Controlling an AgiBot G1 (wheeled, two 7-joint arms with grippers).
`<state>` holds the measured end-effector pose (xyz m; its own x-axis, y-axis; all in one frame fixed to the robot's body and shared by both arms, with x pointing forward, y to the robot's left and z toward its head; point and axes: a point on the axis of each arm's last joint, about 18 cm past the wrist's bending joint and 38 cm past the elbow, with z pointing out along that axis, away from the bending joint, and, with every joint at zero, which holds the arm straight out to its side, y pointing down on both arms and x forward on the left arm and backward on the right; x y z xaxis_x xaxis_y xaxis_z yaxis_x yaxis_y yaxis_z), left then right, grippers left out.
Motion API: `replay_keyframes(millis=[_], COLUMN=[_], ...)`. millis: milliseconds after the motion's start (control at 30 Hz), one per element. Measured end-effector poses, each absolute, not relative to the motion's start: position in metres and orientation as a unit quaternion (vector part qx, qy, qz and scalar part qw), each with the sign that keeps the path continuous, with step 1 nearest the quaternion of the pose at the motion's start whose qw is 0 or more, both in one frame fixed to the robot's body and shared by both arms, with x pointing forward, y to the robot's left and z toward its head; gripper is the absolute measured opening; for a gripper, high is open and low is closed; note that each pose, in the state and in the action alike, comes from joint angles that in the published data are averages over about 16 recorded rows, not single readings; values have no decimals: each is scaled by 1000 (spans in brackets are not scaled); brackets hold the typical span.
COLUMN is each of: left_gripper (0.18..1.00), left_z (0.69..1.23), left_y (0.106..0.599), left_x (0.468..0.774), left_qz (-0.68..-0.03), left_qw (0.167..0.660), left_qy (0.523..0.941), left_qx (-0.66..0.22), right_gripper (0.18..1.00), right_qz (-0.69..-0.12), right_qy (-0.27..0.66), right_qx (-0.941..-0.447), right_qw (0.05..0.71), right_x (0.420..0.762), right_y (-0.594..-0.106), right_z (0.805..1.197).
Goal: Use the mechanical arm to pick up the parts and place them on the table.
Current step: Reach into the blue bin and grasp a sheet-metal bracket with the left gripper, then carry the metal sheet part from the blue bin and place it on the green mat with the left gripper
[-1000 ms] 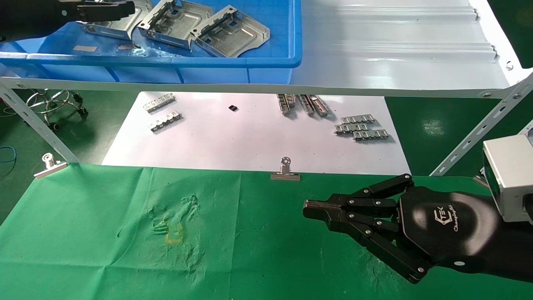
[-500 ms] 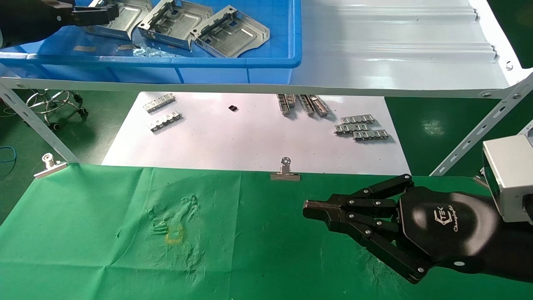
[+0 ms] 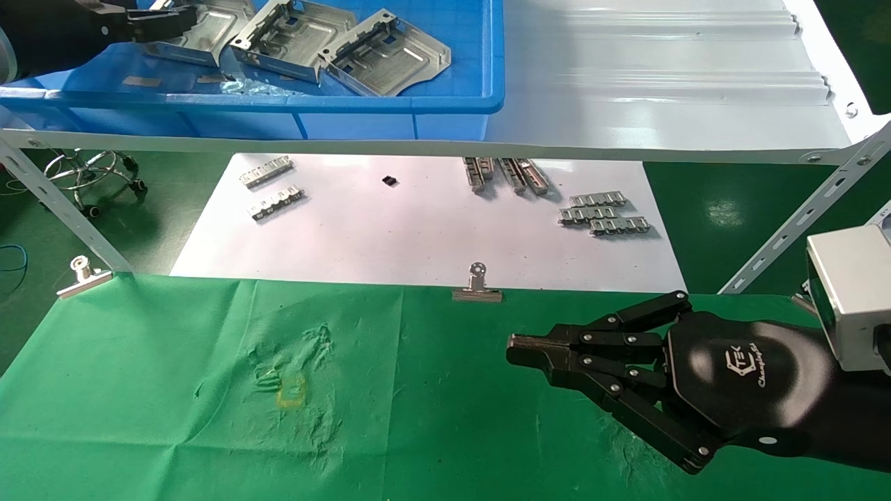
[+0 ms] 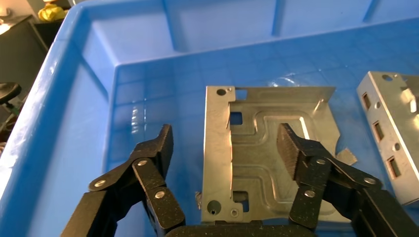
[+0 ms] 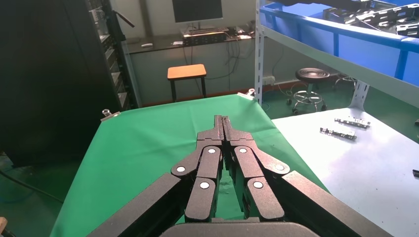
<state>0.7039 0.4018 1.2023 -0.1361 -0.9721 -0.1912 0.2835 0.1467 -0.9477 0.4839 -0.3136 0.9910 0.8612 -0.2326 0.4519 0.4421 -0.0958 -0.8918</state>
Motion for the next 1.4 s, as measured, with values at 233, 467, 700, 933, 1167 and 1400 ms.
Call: replay_keyframes(millis=[233,467,700,933,1167,1400], left_gripper=[707,530,373,293,270,269], left_z=[1200,1199,1198,1202,1215,1227], left_y=[404,405,407,408,408,404], left_x=[705,706,706,704,693,670], left_qz=[-551,-547,-546,-550,-571,-604], left_qw=[567,571,571,573,569,552], left_qy=[506,507,506,502,498,509], left_qx=[-343,-344,-345,-343,-320,-266], right_gripper=[192,192,192,192,192,192], right_qz=[-252,-252,-252,-252,-252,-252], right_qy=[-75,-75,-75,-75,-75,-75], right_qx=[-696,-696,-696,-696,-696,-696], right_qw=[668,668,668,668,668,668], right_x=[484,484,484,484,484,484], right_y=[-314,-314,-314,-314,-314,-314], right_z=[991,991,991,991,991,991])
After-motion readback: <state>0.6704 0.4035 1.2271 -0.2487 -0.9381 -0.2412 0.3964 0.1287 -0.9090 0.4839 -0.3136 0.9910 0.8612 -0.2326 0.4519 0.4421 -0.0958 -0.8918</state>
